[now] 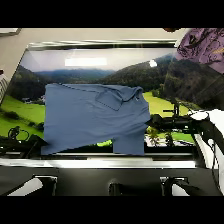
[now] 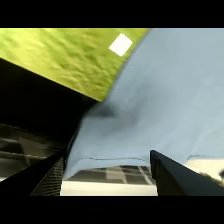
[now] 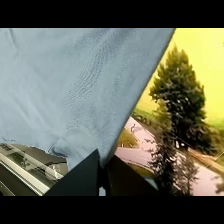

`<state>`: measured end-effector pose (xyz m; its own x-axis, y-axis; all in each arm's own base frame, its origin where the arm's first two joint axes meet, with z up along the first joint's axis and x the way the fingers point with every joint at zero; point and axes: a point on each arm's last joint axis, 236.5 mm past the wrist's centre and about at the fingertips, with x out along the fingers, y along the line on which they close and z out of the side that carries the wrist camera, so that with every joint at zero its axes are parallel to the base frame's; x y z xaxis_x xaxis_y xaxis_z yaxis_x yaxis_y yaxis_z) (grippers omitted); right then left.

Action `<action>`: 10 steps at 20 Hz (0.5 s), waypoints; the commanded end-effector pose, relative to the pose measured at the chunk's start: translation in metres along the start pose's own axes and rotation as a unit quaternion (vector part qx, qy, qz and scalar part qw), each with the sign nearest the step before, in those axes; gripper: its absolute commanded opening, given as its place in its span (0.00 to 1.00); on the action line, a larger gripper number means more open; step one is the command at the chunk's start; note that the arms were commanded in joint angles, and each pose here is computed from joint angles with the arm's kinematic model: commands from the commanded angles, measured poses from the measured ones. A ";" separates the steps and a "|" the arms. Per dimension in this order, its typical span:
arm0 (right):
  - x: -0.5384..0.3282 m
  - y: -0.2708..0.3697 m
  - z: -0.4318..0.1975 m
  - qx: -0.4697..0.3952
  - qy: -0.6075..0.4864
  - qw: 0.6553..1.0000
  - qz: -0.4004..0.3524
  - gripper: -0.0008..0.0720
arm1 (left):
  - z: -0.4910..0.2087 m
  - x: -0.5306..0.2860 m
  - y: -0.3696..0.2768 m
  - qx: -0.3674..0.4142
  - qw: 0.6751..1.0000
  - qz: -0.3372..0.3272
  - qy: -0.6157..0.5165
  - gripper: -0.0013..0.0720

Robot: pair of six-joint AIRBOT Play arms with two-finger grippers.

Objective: Fold the clothes and pants, and hang the long-sleeved shirts on hangers.

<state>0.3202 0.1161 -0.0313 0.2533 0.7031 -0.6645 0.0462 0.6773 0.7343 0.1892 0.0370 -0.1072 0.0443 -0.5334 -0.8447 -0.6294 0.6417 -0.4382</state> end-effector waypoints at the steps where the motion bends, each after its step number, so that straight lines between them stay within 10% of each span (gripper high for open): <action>1: 0.000 0.001 0.001 0.000 -0.001 1.000 0.002 0.04 | -0.012 0.013 0.007 0.007 1.000 0.014 0.017 0.82; 4: 0.000 0.001 0.001 0.002 -0.001 1.000 0.002 0.04 | -0.013 0.014 0.007 0.005 1.000 0.012 0.018 0.21; 10: -0.005 0.007 0.002 -0.009 -0.010 1.000 0.002 0.04 | -0.005 0.011 -0.010 0.001 1.000 -0.017 0.004 0.03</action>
<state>0.3206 0.1165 -0.0274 0.2613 0.7038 -0.6606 0.0400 0.6759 0.7359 0.1818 0.0266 -0.1166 0.0241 -0.5413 -0.8405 -0.6239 0.6488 -0.4357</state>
